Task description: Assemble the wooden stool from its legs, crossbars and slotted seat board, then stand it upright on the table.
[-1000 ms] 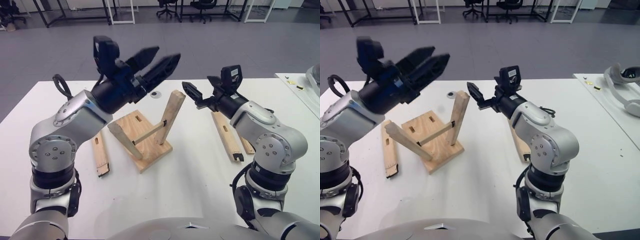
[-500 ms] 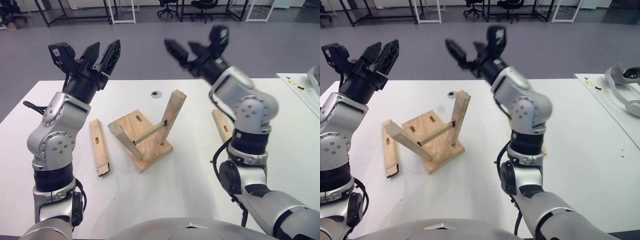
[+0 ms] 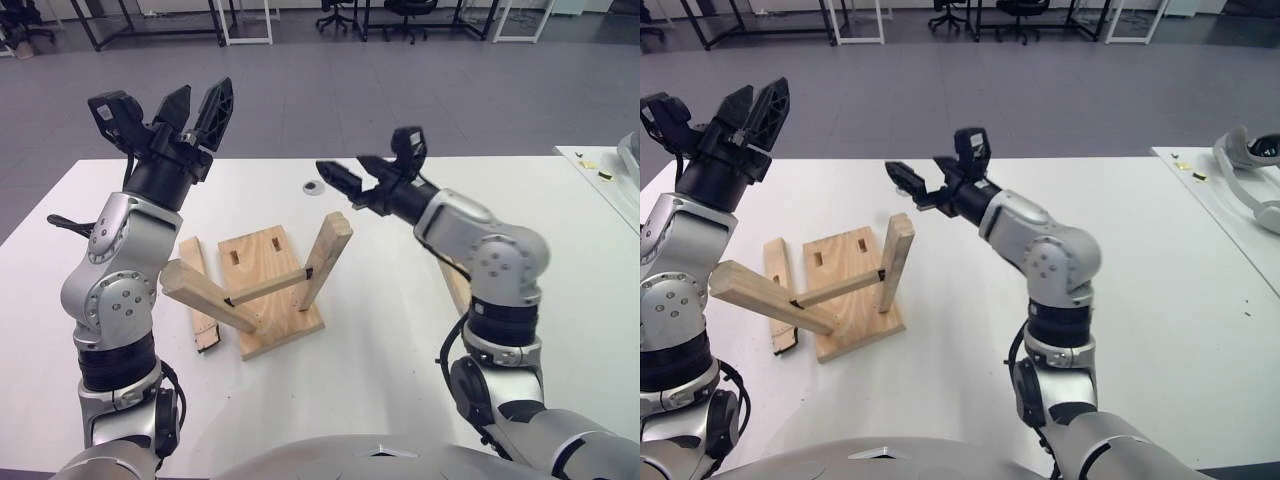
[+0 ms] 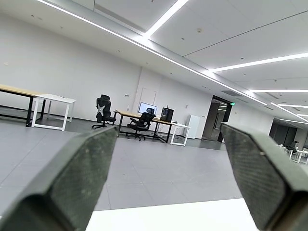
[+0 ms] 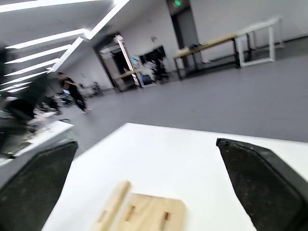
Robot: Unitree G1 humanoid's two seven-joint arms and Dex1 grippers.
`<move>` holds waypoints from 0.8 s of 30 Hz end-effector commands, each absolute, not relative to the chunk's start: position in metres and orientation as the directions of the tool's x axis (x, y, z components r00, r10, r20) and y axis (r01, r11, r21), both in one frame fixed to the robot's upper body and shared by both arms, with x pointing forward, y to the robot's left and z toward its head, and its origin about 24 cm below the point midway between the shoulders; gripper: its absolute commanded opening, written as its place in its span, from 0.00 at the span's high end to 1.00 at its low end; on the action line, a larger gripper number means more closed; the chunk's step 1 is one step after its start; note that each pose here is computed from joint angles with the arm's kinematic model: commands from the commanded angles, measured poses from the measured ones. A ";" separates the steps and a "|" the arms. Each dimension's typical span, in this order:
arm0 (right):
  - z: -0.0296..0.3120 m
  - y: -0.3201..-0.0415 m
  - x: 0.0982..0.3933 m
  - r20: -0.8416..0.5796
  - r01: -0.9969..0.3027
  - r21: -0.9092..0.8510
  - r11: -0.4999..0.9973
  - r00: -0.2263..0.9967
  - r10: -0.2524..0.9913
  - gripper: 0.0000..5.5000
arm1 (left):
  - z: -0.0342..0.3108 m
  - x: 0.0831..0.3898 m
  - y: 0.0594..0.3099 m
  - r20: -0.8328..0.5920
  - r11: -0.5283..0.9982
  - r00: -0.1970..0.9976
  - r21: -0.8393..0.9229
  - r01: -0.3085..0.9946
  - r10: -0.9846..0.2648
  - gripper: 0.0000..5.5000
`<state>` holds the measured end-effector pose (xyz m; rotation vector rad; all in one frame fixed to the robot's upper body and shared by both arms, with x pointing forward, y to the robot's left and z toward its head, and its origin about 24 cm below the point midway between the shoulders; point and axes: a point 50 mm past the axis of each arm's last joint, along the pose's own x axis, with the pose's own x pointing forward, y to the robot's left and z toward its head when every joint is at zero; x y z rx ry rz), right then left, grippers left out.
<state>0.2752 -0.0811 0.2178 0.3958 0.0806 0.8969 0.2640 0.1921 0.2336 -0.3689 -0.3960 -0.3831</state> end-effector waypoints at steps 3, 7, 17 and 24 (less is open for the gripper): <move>0.211 -0.098 0.232 0.095 -0.823 0.433 0.368 0.448 0.889 0.02 | 0.228 0.263 0.183 0.410 0.878 0.861 -0.233 0.418 -0.301 0.29; 0.190 -0.116 0.223 -0.074 -0.770 0.424 0.476 0.495 0.866 0.02 | 0.229 0.265 0.176 0.414 0.873 0.851 -0.218 0.436 -0.322 0.29; 0.180 -0.121 0.251 -0.174 -0.644 0.286 0.709 0.693 0.700 0.02 | 0.231 0.265 0.187 0.414 0.897 0.859 -0.182 0.403 -0.302 0.29; 0.242 -0.207 0.364 0.140 -0.043 0.279 0.959 0.990 0.004 0.02 | 0.232 0.270 0.206 0.412 0.918 0.862 -0.132 0.375 -0.294 0.29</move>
